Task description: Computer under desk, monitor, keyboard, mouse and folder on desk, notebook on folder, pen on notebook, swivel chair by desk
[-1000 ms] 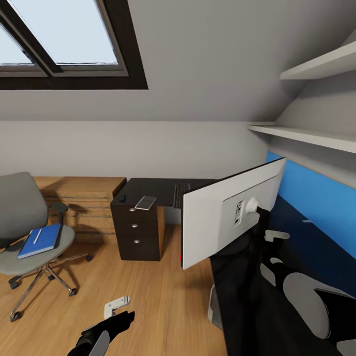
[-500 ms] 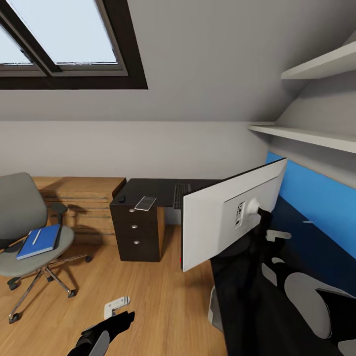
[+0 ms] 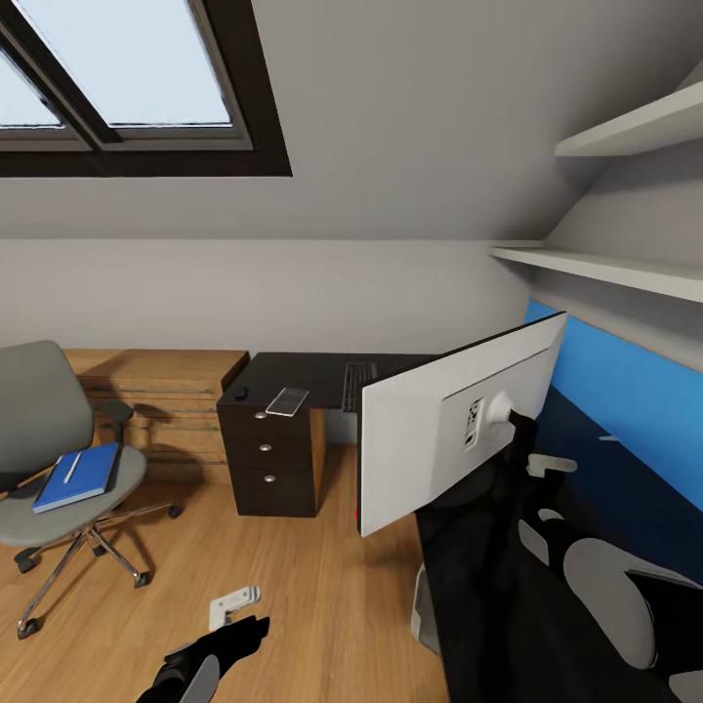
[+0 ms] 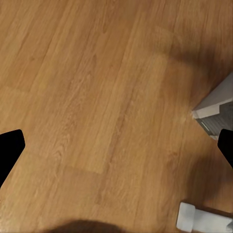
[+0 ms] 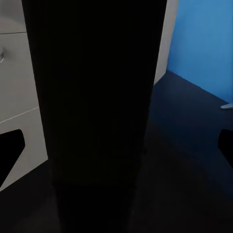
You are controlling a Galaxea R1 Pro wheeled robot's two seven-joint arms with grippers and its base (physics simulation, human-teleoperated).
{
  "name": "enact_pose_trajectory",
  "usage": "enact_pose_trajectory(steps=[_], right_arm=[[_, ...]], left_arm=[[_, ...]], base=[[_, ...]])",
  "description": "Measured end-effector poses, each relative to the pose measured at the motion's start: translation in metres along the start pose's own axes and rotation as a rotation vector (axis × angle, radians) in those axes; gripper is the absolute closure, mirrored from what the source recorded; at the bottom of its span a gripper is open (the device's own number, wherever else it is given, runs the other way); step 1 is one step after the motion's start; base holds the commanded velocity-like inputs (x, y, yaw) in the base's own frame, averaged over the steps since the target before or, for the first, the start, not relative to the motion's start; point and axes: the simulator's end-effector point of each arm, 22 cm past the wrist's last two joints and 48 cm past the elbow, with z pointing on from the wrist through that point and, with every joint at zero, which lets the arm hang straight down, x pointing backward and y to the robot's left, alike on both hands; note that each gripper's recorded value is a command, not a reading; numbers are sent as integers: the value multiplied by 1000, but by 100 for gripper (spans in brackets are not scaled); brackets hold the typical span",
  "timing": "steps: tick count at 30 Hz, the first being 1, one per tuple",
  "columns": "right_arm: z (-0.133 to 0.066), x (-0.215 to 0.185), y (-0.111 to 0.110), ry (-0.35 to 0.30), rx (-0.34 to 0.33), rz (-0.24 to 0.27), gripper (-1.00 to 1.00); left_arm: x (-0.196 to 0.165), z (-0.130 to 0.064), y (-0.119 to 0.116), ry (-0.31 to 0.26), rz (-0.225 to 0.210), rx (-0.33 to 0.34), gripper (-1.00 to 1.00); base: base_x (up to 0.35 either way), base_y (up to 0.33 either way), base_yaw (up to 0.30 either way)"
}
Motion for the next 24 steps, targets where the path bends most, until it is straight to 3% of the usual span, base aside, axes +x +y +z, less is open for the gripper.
enact_pose_trajectory(steps=[20,21,24], right_arm=[[0,0,0,0,-1,-1,-100],[0,0,0,0,-1,-1,100],[0,0,1,1,-3,-6,100]], left_arm=[[0,0,-1,-1,3,1,-100],[0,0,-1,-1,3,1,-100],[0,0,-1,-1,3,1,-100]], base=[[22,0,0],[2,0,0],[0,0,0]])
